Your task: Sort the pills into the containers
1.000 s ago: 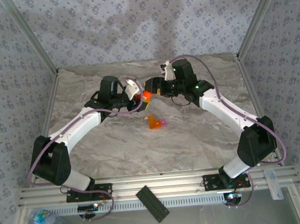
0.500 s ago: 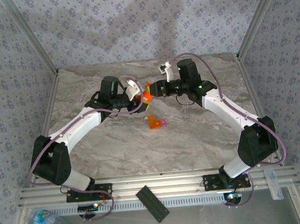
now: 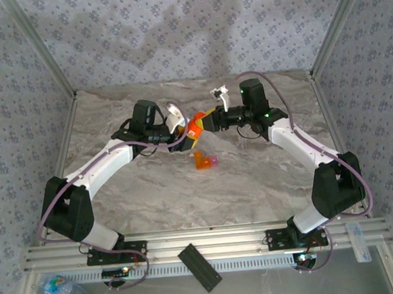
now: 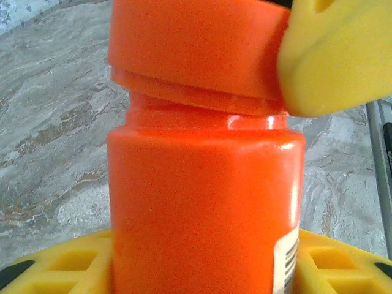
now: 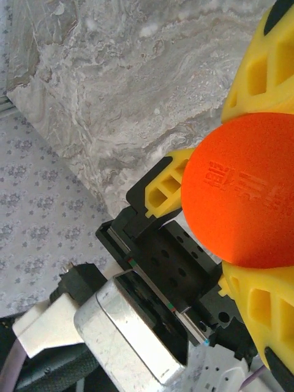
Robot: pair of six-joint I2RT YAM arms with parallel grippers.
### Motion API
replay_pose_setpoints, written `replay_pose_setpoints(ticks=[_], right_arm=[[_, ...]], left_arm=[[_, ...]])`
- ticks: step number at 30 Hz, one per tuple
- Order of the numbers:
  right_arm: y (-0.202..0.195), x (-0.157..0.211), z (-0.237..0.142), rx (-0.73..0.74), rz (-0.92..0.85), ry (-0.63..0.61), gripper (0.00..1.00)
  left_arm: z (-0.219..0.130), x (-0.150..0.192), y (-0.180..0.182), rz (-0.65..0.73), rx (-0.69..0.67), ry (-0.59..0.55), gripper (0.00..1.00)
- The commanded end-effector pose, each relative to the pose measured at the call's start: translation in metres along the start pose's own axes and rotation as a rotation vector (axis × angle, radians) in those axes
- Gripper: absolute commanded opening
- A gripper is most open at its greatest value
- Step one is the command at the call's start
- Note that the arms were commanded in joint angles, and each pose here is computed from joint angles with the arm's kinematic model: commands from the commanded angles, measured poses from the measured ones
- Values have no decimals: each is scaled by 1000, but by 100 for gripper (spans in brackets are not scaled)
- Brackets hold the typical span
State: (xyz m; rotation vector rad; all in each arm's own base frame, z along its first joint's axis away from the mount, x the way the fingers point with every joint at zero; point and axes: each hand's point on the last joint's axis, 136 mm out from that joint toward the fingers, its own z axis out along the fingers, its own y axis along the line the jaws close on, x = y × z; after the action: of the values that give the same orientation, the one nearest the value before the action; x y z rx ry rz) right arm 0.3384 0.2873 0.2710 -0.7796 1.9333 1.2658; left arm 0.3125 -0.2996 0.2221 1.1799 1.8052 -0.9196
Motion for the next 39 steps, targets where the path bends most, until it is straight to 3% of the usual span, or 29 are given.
replay_pose_setpoints(ticks=[1,12,21,28,33,39], right_arm=[[-25,13,3,42,145,-7,38],[-27,-25,2,-41,353,-171,36],[-4,-22,-8,-43,134,-133,35],[0,-8,-18,68,-76,-33,35],[4,-16,-18,59,-93,-33,35],[-2,-23,-17,13,29,-124,31]], left_arm=[[-9,-34,1,86,-10,-105,0],[-14,-32,10,122,-102,-134,0],[-17,-34,8,131,-104,-141,0],[-16,-32,4,125,-76,-132,0],[-17,-34,4,125,-78,-138,0],[-17,-35,5,127,-88,-142,0]])
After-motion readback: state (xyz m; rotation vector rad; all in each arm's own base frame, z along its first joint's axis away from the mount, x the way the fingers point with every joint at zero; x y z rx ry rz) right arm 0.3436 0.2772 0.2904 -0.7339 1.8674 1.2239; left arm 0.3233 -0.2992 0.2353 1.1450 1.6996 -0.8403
